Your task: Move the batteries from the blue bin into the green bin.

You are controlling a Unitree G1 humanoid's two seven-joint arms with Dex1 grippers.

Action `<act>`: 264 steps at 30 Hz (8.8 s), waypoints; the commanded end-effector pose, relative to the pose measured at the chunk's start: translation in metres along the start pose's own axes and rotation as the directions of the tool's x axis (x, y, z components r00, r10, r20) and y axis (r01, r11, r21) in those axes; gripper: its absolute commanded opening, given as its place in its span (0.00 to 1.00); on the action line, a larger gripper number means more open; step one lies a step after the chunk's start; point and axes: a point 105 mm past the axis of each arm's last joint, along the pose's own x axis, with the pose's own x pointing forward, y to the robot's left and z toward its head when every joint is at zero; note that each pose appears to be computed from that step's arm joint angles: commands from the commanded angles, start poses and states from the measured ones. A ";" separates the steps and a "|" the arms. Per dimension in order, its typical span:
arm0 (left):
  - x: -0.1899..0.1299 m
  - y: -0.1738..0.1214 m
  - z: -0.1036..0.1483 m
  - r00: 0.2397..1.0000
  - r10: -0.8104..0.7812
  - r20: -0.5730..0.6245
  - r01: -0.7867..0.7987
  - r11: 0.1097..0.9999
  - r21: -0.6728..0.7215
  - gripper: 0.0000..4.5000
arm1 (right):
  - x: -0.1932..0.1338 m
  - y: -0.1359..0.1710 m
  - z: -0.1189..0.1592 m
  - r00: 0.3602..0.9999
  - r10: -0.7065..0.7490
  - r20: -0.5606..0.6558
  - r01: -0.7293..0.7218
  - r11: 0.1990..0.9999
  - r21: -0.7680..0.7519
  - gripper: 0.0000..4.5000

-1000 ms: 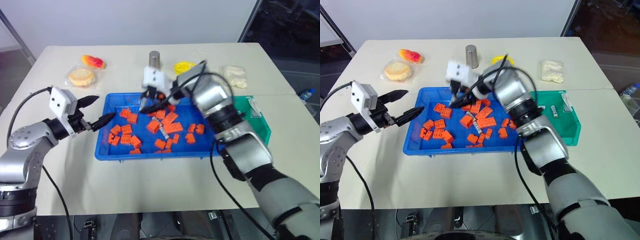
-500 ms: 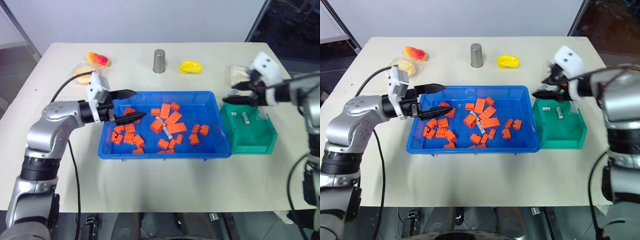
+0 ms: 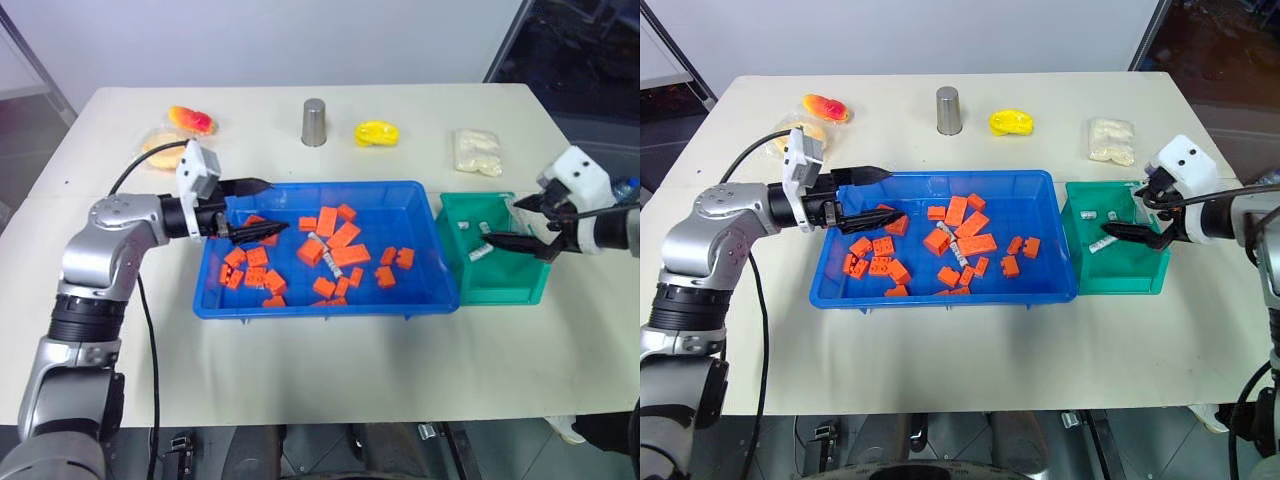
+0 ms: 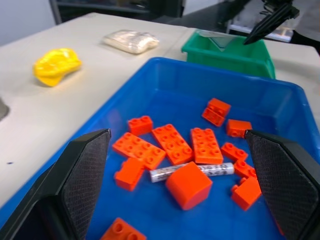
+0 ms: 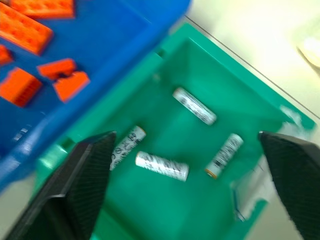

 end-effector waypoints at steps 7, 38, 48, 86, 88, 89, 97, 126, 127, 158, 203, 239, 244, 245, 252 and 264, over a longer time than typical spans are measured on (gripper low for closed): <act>-0.024 0.012 0.015 0.994 0.108 0.015 -0.108 0.992 0.069 1.00 | 0.004 0.009 0.068 0.979 0.028 0.200 -0.005 0.993 -0.116 0.99; -0.041 -0.007 -0.001 0.966 0.259 0.018 -0.259 0.966 0.017 1.00 | 0.105 0.186 0.082 0.780 0.616 0.111 -0.545 0.755 -0.364 0.99; -0.038 -0.010 -0.005 0.965 0.261 0.008 -0.261 0.965 0.024 1.00 | 0.109 0.199 0.086 0.710 0.694 0.120 -0.666 0.717 -0.209 0.99; -0.033 -0.005 -0.005 0.942 0.328 0.067 -0.331 0.943 0.030 1.00 | 0.165 0.194 0.061 0.789 0.611 -0.065 -0.609 0.765 -0.207 0.01; -0.034 -0.004 -0.004 0.941 0.332 0.069 -0.334 0.942 0.031 1.00 | 0.164 0.194 0.060 0.788 0.612 -0.070 -0.610 0.761 -0.222 0.01; -0.034 -0.004 -0.004 0.941 0.333 0.069 -0.335 0.942 0.031 1.00 | 0.163 0.193 0.061 0.790 0.610 -0.063 -0.606 0.763 -0.225 0.01; -0.035 -0.003 -0.005 0.939 0.337 0.067 -0.340 0.940 0.031 1.00 | 0.156 0.178 0.082 0.829 0.559 0.003 -0.531 0.789 -0.309 0.01; -0.038 0.000 -0.005 0.938 0.341 0.064 -0.344 0.938 0.039 1.00 | 0.168 0.167 0.105 0.892 0.436 0.118 -0.329 0.806 -0.492 0.99; -0.038 0.000 -0.005 0.938 0.341 0.064 -0.344 0.938 0.038 1.00 | 0.170 0.169 0.105 0.892 0.434 0.122 -0.322 0.803 -0.501 0.99; -0.033 0.002 -0.007 0.939 0.339 0.063 -0.342 0.939 0.035 1.00 | 0.144 0.159 0.091 0.881 0.457 0.123 -0.358 0.814 -0.457 0.99; -0.033 -0.002 -0.006 0.939 0.336 0.069 -0.339 0.940 0.039 1.00 | 0.170 0.185 0.095 0.857 0.491 0.156 -0.389 0.815 -0.429 0.01; 0.044 -0.020 0.012 0.983 -0.168 0.070 0.161 0.982 0.099 1.00 | -0.016 -0.011 -0.011 0.979 -0.199 -0.038 0.189 0.965 -0.182 0.91; 0.035 -0.016 0.010 0.989 -0.135 0.055 0.129 0.987 0.099 1.00 | -0.009 0.002 0.044 0.984 -0.120 0.129 0.146 0.966 -0.215 1.00; 0.033 -0.016 0.009 0.990 -0.130 0.051 0.124 0.987 0.099 1.00 | -0.005 0.010 0.054 0.984 -0.081 0.159 0.114 0.971 -0.212 1.00; 0.023 -0.019 0.006 0.995 -0.090 0.036 0.086 0.992 0.090 1.00 | 0.042 0.083 0.078 0.954 0.226 0.196 -0.171 0.950 -0.261 1.00; 0.011 -0.029 -0.001 1.000 -0.010 0.020 0.008 0.998 0.059 1.00 | 0.081 0.131 0.050 0.879 0.462 0.121 -0.437 0.881 -0.182 1.00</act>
